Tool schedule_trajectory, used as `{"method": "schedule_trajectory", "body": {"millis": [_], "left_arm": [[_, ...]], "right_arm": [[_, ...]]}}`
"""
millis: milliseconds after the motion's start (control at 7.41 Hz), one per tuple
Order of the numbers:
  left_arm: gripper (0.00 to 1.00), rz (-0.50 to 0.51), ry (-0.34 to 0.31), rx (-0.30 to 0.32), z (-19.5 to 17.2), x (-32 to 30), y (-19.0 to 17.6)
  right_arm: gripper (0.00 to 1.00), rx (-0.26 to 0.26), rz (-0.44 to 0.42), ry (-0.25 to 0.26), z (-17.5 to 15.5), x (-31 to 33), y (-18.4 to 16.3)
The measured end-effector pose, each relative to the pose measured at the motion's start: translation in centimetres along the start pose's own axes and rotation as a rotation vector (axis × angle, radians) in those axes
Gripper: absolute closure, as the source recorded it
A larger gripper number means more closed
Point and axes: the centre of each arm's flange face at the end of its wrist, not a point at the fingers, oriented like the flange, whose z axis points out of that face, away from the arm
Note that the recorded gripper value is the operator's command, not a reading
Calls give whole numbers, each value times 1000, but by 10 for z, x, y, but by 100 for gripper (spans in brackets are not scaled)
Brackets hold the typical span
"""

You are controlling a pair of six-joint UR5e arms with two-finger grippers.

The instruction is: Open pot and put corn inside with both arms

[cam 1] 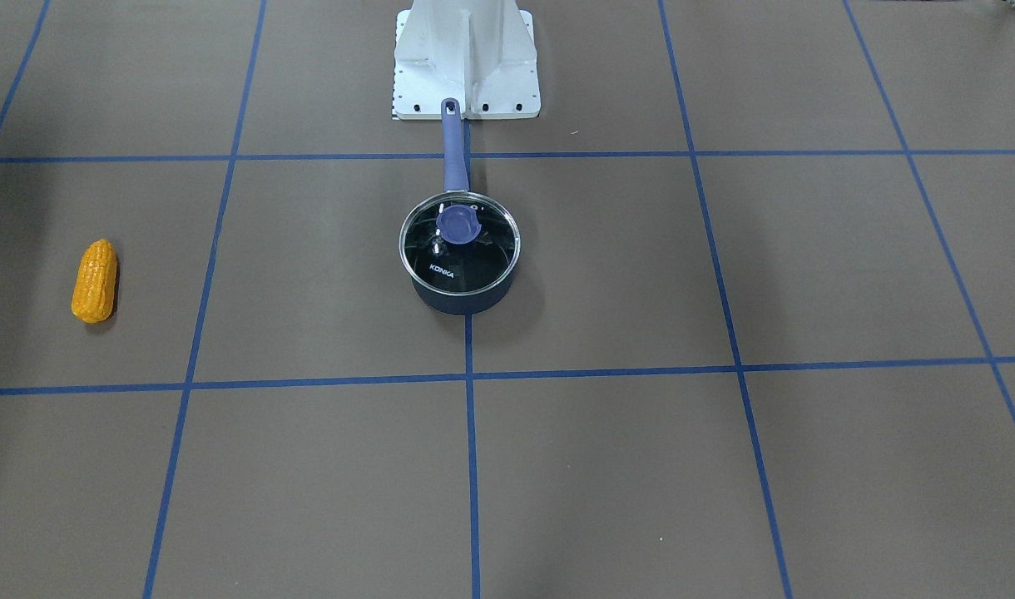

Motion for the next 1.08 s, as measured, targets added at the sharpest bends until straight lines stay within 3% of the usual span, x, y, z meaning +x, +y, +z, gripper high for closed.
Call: {"method": "schedule_trajectory", "body": {"millis": [405,675,1079], "left_arm": [[2,-91,-31,-32,71,162,21],[2,-151,-43,-27,112,256,65],[2,-212,-35,-15,152,356,116]], "right_arm": [[0,-42,-43,-16,25,-51,3],[0,-60,-46,0,44,-72,32],[0,-51,-86,52,105,-90,87]]}}
